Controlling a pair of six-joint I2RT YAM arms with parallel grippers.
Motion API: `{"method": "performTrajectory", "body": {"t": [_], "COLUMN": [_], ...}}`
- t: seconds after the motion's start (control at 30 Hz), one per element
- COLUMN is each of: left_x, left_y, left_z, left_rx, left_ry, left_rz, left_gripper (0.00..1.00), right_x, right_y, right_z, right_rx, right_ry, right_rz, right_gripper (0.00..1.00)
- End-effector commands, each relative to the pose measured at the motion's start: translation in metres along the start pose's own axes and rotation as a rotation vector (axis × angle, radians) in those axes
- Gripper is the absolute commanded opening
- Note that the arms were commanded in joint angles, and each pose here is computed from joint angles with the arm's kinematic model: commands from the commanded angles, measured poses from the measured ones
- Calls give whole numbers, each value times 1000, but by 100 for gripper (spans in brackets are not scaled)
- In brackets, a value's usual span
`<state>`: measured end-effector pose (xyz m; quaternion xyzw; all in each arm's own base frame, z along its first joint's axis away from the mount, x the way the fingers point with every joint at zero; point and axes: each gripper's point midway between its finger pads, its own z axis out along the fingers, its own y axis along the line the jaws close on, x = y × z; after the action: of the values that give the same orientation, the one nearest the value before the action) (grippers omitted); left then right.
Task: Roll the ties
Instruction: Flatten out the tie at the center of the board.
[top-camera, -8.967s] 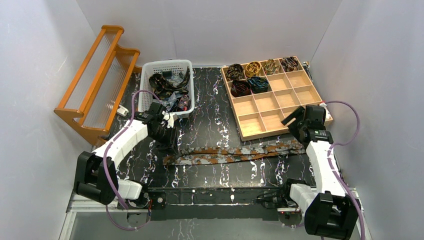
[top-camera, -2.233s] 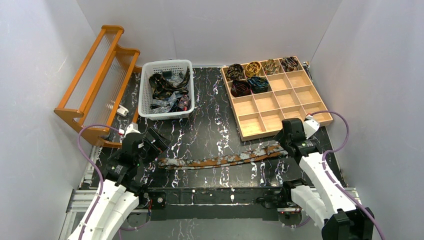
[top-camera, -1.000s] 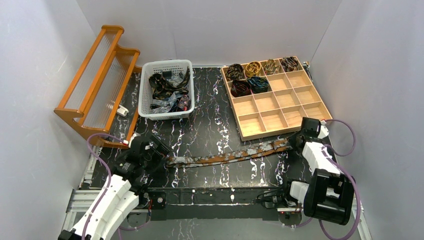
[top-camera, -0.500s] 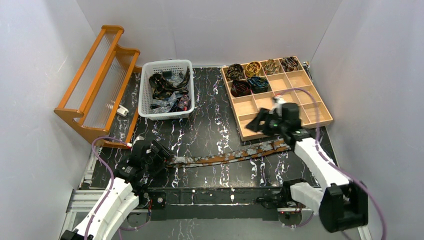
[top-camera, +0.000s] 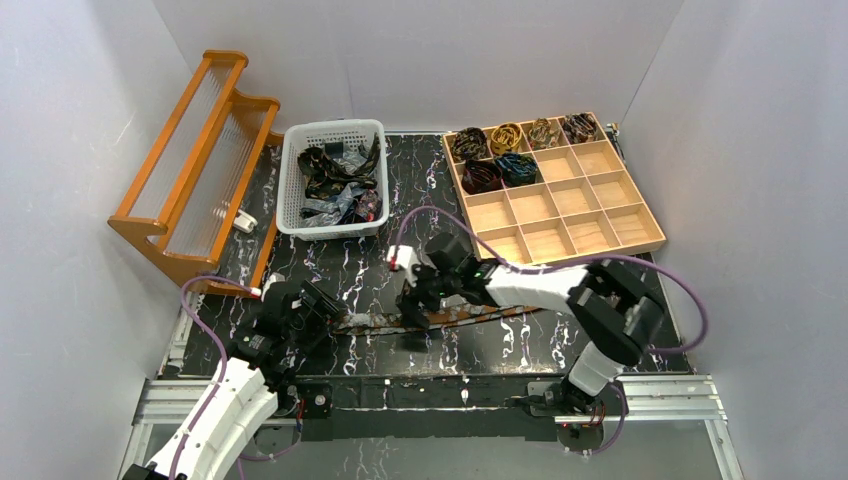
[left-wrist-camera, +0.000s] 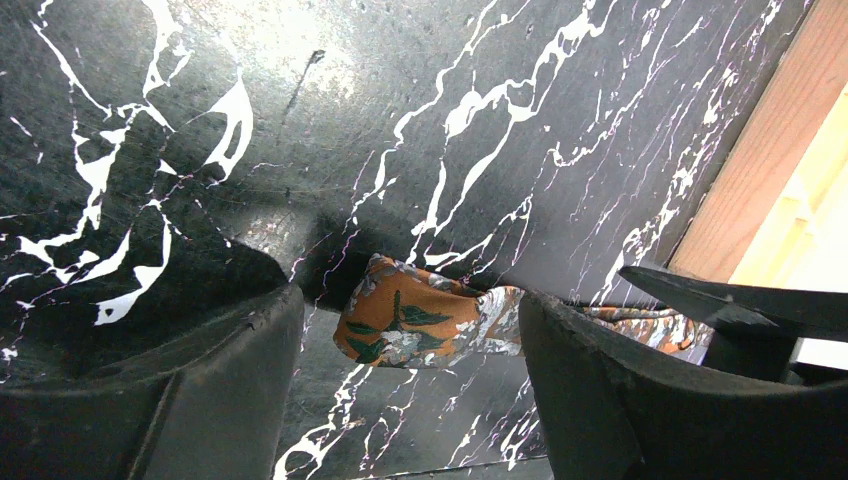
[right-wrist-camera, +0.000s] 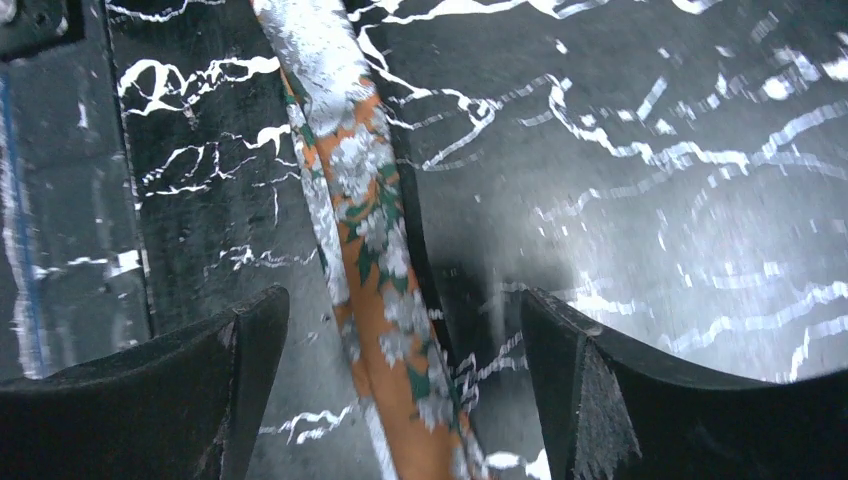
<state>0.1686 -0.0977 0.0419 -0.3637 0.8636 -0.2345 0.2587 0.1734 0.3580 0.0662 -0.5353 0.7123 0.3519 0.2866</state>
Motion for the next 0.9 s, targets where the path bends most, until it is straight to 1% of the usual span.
{"method": "performTrajectory", "body": {"t": [0.0,0.17,0.27,0.43,0.5,0.6,0.67,0.77,0.8,0.87], "left_x": [-2,-4,-3,-3,-3,-3,-3,-3,-2,-2], "left_y": [9,12,12,12,13,13,12,10,9,7], "left_z": [0,-1,-2,-3,-3,-3,-3,-2,-2,-2], "left_rx": [-39,-46,-47,-52,-55,-58,-54,-41,-39,-32], "left_ry": [-18,-34,-31,-28,-28,-27,-28,-23,-19,-12], "left_rz": [-14,-38,-42,-43,-44,-44,-42,-26,-20,-4], "left_gripper": [76,78,78,78,77,77,76,76,75,74], "right_x": [-35,-38,-31,-16,-8,5,11,21,22,18], "right_y": [4,31,39,38,37,33,32,26,21,13], "right_z": [31,62,76,85,84,80,78,77,77,75], "right_rx": [-50,-159,-188,-174,-159,-117,-107,-63,-34,19], "right_ry": [-71,-65,-33,-4,7,31,29,22,27,22], "right_rz": [-270,-324,-336,-324,-348,-369,-386,-420,-426,-421], "right_gripper": [94,95,91,75,67,62,53,43,40,39]}}
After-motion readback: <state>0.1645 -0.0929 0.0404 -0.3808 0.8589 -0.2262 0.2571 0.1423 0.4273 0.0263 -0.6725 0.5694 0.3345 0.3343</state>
